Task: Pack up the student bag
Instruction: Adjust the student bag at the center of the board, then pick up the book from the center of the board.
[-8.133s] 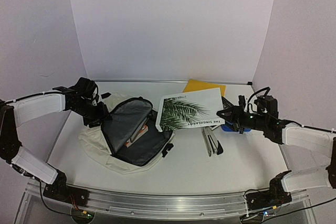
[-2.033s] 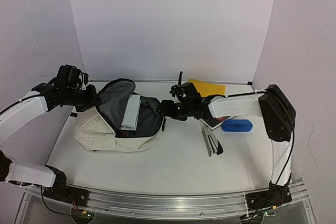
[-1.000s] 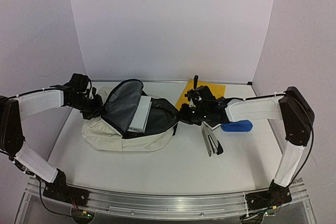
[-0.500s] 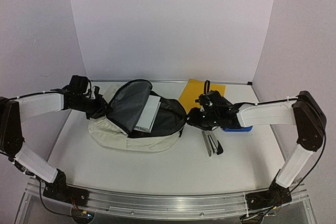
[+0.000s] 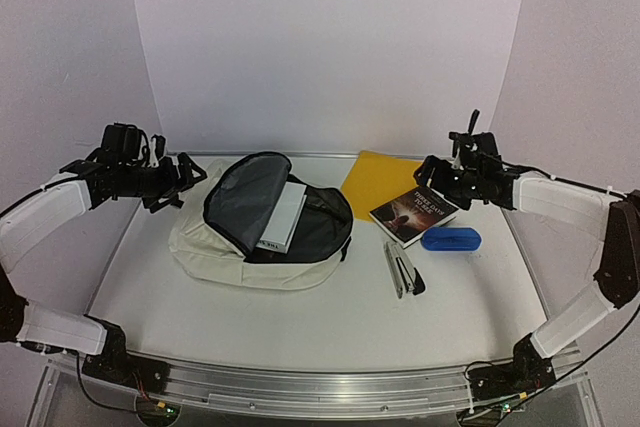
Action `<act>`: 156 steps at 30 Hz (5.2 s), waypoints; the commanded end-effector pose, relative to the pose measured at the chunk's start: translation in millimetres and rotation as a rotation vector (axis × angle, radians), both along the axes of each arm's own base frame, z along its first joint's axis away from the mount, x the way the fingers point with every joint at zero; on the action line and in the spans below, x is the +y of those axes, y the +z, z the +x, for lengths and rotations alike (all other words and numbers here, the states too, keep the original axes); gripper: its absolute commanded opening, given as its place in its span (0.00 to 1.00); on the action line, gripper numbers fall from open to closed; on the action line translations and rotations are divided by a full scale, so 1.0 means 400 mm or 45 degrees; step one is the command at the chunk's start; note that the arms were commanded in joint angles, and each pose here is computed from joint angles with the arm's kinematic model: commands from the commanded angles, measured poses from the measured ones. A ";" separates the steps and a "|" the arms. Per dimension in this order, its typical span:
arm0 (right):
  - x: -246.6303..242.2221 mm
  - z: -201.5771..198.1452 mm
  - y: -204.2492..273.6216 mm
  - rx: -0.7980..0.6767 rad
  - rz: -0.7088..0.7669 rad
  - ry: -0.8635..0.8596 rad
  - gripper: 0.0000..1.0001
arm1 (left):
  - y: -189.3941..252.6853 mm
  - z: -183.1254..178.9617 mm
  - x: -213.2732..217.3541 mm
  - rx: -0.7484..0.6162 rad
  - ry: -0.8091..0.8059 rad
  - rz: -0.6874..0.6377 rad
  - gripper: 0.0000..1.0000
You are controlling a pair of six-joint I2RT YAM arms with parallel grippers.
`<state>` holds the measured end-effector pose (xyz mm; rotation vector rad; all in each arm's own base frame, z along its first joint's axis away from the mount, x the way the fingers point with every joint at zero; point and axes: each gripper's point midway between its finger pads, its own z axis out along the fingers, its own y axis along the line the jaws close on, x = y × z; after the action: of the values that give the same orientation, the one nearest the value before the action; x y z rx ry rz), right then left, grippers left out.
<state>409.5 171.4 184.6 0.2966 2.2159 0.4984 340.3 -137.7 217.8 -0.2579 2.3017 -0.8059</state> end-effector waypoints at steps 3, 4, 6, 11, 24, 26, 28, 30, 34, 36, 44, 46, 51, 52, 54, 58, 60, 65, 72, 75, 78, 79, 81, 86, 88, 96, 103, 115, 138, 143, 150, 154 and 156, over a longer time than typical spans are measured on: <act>-0.184 0.058 -0.113 0.144 0.028 -0.028 0.97 | 0.043 -0.003 0.020 -0.043 0.040 -0.003 1.00; -0.205 0.071 -0.132 0.157 0.055 -0.029 0.96 | 0.044 -0.005 0.019 -0.049 0.041 -0.010 1.00; -0.254 0.107 -0.158 0.180 0.140 -0.018 0.91 | 0.040 -0.010 0.023 -0.050 0.051 -0.014 1.00; -0.305 0.154 -0.214 0.242 0.217 -0.018 0.82 | 0.040 -0.016 0.026 -0.054 0.055 -0.008 1.00; -0.364 0.156 -0.354 0.378 0.289 0.002 0.73 | 0.025 -0.010 0.027 -0.046 0.050 0.012 1.00; -0.354 0.156 -0.369 0.393 0.309 0.029 0.72 | 0.022 -0.008 0.025 -0.046 0.046 0.010 1.00; -0.344 0.156 -0.380 0.400 0.332 0.054 0.70 | 0.021 -0.005 0.023 -0.047 0.043 0.005 1.00; -0.328 0.157 -0.394 0.408 0.376 0.089 0.67 | 0.021 -0.002 0.020 -0.044 0.040 -0.002 1.00; -0.318 0.166 -0.413 0.412 0.424 0.100 0.63 | 0.026 0.003 0.018 -0.050 0.036 -0.002 1.00; -0.315 0.177 -0.417 0.395 0.448 0.098 0.60 | 0.028 0.003 0.017 -0.055 0.032 -0.002 1.00; -0.319 0.188 -0.436 0.348 0.528 0.011 0.44 | 0.037 0.005 0.016 -0.069 0.026 0.001 1.00; -0.317 0.194 -0.426 0.309 0.558 0.004 0.38 | 0.038 0.005 0.016 -0.071 0.024 0.002 1.00; -0.308 0.205 -0.391 0.241 0.618 0.013 0.25 | 0.040 0.006 0.016 -0.074 0.022 0.006 1.00; -0.304 0.210 -0.371 0.212 0.644 0.019 0.20 | 0.043 0.004 0.016 -0.076 0.021 0.006 1.00; -0.300 0.216 -0.337 0.164 0.676 0.027 0.12 | 0.048 0.005 0.016 -0.082 0.021 0.005 1.00; -0.294 0.219 -0.244 0.060 0.703 0.053 0.00 | 0.072 0.002 0.008 -0.122 -0.009 -0.006 1.00; -0.290 0.215 -0.181 -0.001 0.708 0.079 0.00 | 0.094 0.003 -0.002 -0.163 -0.045 -0.015 1.00; -0.263 0.190 -0.008 -0.164 0.700 0.163 0.00 | 0.159 0.010 -0.046 -0.276 -0.173 -0.084 0.97; -0.170 0.142 0.199 -0.338 0.662 0.334 0.00 | 0.233 0.016 -0.143 -0.423 -0.367 -0.116 0.96; -0.081 0.109 0.276 -0.363 0.597 0.468 0.00 | 0.274 0.003 -0.220 -0.504 -0.516 -0.065 0.96; -0.001 0.071 0.325 -0.366 0.506 0.590 0.00 | 0.293 -0.013 -0.295 -0.538 -0.692 -0.061 0.95; 0.021 0.059 0.340 -0.371 0.481 0.623 0.00 | 0.296 -0.017 -0.311 -0.541 -0.738 -0.079 0.95; 0.068 0.018 0.378 -0.392 0.469 0.706 0.00 | 0.294 -0.028 -0.347 -0.521 -0.847 -0.137 0.95; 0.126 -0.053 0.436 -0.413 0.524 0.832 0.00 | 0.258 -0.053 -0.424 -0.462 -0.984 -0.190 0.96; 0.153 -0.082 0.452 -0.415 0.546 0.884 0.00 | 0.246 -0.064 -0.463 -0.456 -1.031 -0.211 0.97; 0.218 -0.151 0.512 -0.436 0.609 1.019 0.00 | 0.266 -0.070 -0.563 -0.496 -1.125 -0.374 0.99; 0.273 -0.211 0.568 -0.485 0.742 1.155 0.00 | 0.269 -0.056 -0.599 -0.502 -1.146 -0.424 1.00; 0.333 -0.236 0.584 -0.487 0.803 1.235 0.00 | 0.300 -0.122 -0.622 -0.512 -1.338 -0.649 0.80; 0.344 -0.156 0.413 -0.354 0.637 1.104 0.74 | 0.269 -0.201 -0.585 -0.425 -1.423 -0.544 0.00; 0.310 -0.138 0.324 -0.280 0.331 1.061 0.94 | 0.261 -0.252 -0.563 -0.302 -1.490 -0.543 0.00; 0.339 -0.179 0.279 -0.179 0.232 1.295 0.92 | 0.211 -0.307 -0.568 -0.129 -1.582 -0.506 0.00; 0.363 -0.206 0.249 -0.128 0.187 1.375 0.91 | 0.208 -0.321 -0.583 -0.111 -1.612 -0.530 0.00; 0.374 -0.219 0.241 -0.116 0.201 1.416 0.91 | 0.208 -0.330 -0.590 -0.098 -1.636 -0.550 0.00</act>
<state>342.4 311.2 287.0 -0.7665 2.0859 1.2030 222.7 -369.3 267.8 1.0453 2.1441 -1.7705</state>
